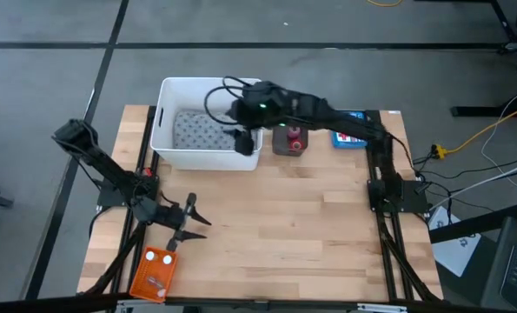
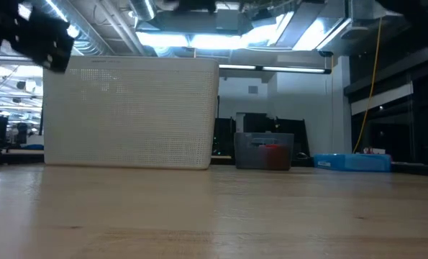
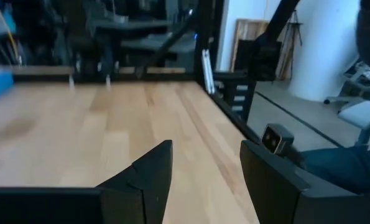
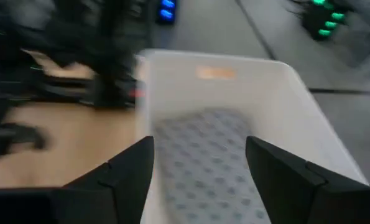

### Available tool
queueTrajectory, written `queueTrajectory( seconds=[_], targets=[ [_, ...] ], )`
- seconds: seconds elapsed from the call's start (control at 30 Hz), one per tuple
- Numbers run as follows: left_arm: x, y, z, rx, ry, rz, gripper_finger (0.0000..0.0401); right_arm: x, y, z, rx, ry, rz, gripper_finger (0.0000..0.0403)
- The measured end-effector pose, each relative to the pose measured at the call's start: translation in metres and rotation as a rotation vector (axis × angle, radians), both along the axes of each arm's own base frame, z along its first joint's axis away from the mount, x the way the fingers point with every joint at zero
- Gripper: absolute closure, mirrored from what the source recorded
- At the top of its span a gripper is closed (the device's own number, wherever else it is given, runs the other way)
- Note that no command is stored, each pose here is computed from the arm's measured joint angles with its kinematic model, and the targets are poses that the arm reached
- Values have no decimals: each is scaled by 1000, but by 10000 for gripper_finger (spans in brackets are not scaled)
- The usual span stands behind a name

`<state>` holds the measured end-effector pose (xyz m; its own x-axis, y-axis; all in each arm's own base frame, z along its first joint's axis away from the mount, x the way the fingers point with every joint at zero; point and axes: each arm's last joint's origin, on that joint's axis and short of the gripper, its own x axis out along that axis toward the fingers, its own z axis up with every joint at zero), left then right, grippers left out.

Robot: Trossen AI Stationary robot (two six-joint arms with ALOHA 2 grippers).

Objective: Pick & place medical supplies in basket/bin
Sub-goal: Return to Home Position

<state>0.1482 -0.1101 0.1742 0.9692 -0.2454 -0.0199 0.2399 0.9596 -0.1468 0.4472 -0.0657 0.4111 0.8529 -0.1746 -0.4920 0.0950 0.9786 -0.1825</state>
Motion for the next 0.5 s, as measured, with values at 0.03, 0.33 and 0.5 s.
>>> queueTrajectory(
  seconds=[0.03, 0.33, 0.5],
  targets=[
    [-1, -2, 4, 19, -21, 0, 214, -8, 8, 10, 22, -12, 29, 151],
    [-30, -15, 42, 143, -53, 2, 214, -93, 72, 71, 146, 20, 226, 172],
    [-50, -15, 47, 102, -3, -35, 214, -124, 107, 87, 228, 26, 332, 177]
  ],
)
